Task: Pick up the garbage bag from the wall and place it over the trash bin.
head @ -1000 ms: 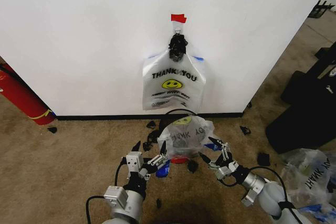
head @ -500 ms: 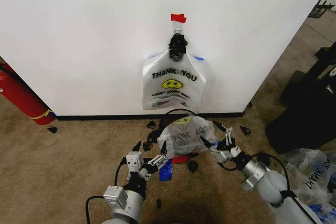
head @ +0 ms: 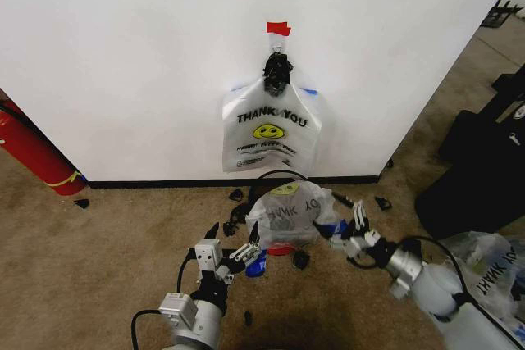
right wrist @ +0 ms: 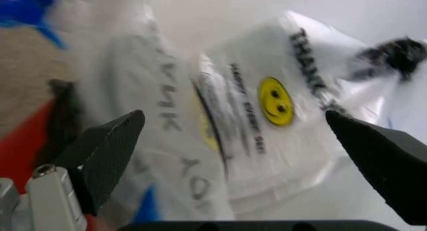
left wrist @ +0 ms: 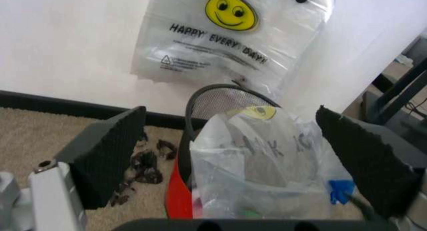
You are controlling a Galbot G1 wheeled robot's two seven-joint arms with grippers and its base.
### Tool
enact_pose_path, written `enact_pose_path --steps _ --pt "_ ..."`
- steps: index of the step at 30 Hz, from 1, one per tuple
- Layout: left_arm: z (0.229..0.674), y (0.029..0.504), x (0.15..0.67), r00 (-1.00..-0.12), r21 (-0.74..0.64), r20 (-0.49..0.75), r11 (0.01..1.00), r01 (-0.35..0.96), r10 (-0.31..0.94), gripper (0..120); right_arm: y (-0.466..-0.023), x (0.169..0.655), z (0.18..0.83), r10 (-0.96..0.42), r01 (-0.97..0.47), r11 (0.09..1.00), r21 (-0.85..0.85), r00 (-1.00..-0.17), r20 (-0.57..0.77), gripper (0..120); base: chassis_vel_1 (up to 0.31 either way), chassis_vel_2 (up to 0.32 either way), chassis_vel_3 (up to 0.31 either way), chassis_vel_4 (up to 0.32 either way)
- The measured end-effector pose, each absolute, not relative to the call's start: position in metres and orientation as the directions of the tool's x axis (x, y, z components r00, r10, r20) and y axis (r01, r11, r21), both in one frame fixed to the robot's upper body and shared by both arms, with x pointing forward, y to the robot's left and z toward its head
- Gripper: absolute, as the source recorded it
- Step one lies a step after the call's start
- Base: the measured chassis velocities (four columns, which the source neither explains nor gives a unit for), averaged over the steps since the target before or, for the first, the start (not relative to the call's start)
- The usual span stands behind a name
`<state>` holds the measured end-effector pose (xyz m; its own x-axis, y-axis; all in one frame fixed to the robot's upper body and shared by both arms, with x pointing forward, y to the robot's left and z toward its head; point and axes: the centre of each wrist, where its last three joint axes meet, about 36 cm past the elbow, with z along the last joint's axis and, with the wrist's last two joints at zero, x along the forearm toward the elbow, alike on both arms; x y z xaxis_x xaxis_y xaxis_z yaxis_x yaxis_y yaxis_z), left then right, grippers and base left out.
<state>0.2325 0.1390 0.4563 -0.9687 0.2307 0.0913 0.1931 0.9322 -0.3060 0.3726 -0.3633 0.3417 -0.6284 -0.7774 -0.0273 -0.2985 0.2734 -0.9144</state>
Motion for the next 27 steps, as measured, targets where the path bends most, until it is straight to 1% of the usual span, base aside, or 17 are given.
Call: enact_pose_path --steps 2,3,5,9,12,17,27 --pt "0.456 0.138 0.232 -0.968 -0.311 0.093 0.931 0.192 0.231 100 -0.37 0.367 0.341 -0.796 -0.32 0.226 -0.92 -0.605 0.014 100 0.0 0.0 0.0 0.0" --pt "0.456 0.138 0.232 -0.968 -0.311 0.093 0.931 0.192 0.231 100 -0.37 0.367 0.341 -0.796 -0.32 0.226 -0.92 -0.605 0.014 100 0.0 0.0 0.0 0.0" --pt "0.455 0.137 0.232 -0.968 -0.314 0.097 0.93 0.189 0.23 100 -0.375 0.363 0.34 -0.799 -0.335 0.192 -0.922 -0.599 0.052 100 0.0 0.0 0.0 0.0" --pt "0.454 0.137 0.232 -0.968 -0.312 0.1 0.931 0.188 0.229 100 -0.382 0.363 0.336 -0.792 -0.349 0.151 -0.925 -0.603 0.098 100 0.0 0.0 0.0 0.0" --pt "0.454 0.137 0.232 -0.968 -0.312 0.098 0.931 0.189 0.229 100 -0.383 0.369 0.334 -0.788 -0.347 0.139 -0.928 -0.606 0.109 100 0.0 0.0 0.0 0.0" --pt "0.455 0.138 0.232 -0.969 -0.313 0.099 0.932 0.186 0.226 100 -0.378 0.376 0.33 -0.788 -0.336 0.141 -0.931 -0.608 0.101 100 0.0 0.0 0.0 0.0" --pt "0.456 0.138 0.232 -0.969 -0.312 0.096 0.931 0.189 0.229 100 -0.37 0.384 0.33 -0.759 -0.307 0.182 -0.934 -0.647 0.065 100 0.0 0.0 0.0 0.0"
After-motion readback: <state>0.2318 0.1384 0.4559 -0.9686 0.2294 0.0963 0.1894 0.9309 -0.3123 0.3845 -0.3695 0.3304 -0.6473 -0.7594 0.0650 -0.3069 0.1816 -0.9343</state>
